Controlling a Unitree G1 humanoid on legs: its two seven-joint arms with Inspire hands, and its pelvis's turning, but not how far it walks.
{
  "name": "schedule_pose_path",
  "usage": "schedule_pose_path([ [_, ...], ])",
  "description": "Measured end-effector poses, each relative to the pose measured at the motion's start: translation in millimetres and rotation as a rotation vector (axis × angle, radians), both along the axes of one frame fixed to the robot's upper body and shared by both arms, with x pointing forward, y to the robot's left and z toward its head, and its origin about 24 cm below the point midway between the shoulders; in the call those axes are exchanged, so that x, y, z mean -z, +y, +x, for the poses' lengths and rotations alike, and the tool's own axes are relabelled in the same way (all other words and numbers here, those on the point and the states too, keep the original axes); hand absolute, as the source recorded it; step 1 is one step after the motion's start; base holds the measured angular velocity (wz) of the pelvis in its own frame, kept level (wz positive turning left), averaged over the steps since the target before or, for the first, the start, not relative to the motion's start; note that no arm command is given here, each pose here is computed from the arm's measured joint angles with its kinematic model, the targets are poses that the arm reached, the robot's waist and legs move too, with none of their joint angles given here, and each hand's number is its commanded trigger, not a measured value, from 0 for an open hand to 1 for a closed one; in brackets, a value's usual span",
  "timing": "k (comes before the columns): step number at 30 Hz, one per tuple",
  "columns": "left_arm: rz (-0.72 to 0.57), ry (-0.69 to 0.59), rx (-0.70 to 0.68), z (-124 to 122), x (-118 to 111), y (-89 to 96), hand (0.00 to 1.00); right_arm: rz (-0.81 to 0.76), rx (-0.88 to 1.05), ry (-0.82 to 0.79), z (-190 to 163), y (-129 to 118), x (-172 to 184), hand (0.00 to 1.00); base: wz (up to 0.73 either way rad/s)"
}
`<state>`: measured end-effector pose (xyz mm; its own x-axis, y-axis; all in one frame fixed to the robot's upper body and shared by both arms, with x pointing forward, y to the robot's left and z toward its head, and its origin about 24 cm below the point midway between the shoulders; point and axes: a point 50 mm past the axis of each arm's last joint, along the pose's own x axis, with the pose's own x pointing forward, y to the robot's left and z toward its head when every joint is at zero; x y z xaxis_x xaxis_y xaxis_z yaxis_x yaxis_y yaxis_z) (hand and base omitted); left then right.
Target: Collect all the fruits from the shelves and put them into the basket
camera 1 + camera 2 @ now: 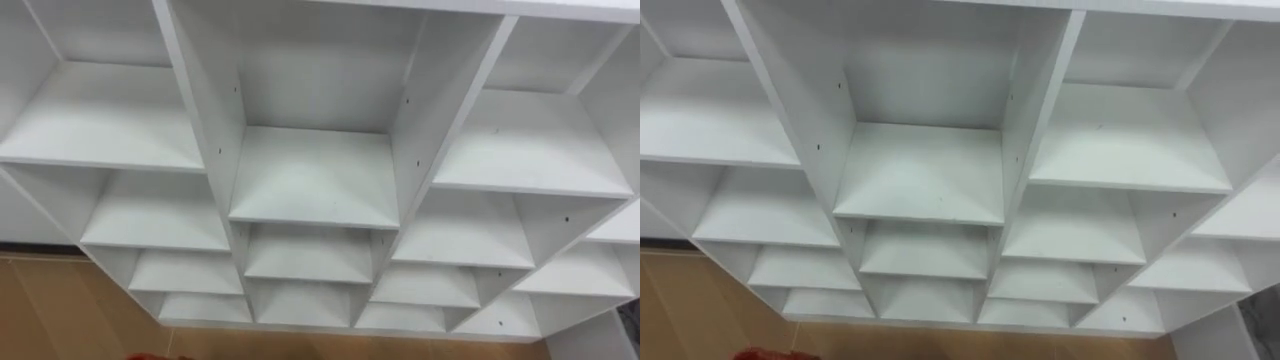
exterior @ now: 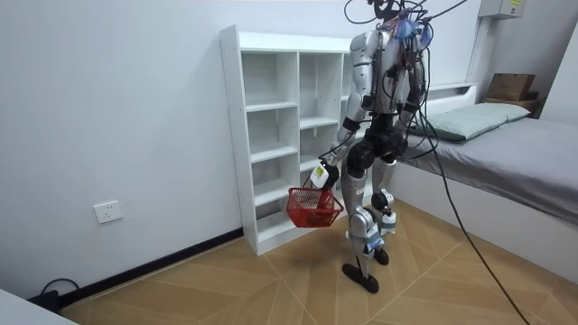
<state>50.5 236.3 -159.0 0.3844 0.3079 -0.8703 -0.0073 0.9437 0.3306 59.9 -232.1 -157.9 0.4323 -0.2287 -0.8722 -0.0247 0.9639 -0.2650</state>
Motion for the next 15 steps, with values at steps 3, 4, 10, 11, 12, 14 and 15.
schedule_pose_path([
  [3, 0.012, 0.011, -0.024, -7, 0, 3.7, 1.00, 0.013, 0.097, 0.025, -12, -5, 2, 0.00, 0.00],
  [4, 0.016, 0.013, -0.031, -8, 0, 4.8, 1.00, 0.015, 0.122, 0.041, -18, -6, 3, 0.00, 0.00],
  [10, 0.040, 0.048, -0.029, -14, 1, 6.1, 1.00, 0.008, 0.190, 0.128, -39, -11, 7, 0.00, 0.01],
  [11, 0.043, 0.053, -0.020, -14, 1, 6.0, 1.00, 0.007, 0.191, 0.137, -41, -11, 7, 0.00, 0.00],
  [12, 0.046, 0.063, -0.011, -15, 1, 5.7, 1.00, 0.004, 0.186, 0.155, -44, -11, 8, 0.00, 0.00],
  [14, 0.049, 0.080, 0.002, -16, 2, 4.4, 1.00, -0.008, 0.163, 0.200, -51, -11, 9, 0.00, 0.00],
  [15, 0.050, 0.089, 0.010, -16, 2, 3.1, 1.00, -0.017, 0.139, 0.229, -54, -10, 9, 0.00, 0.00],
])
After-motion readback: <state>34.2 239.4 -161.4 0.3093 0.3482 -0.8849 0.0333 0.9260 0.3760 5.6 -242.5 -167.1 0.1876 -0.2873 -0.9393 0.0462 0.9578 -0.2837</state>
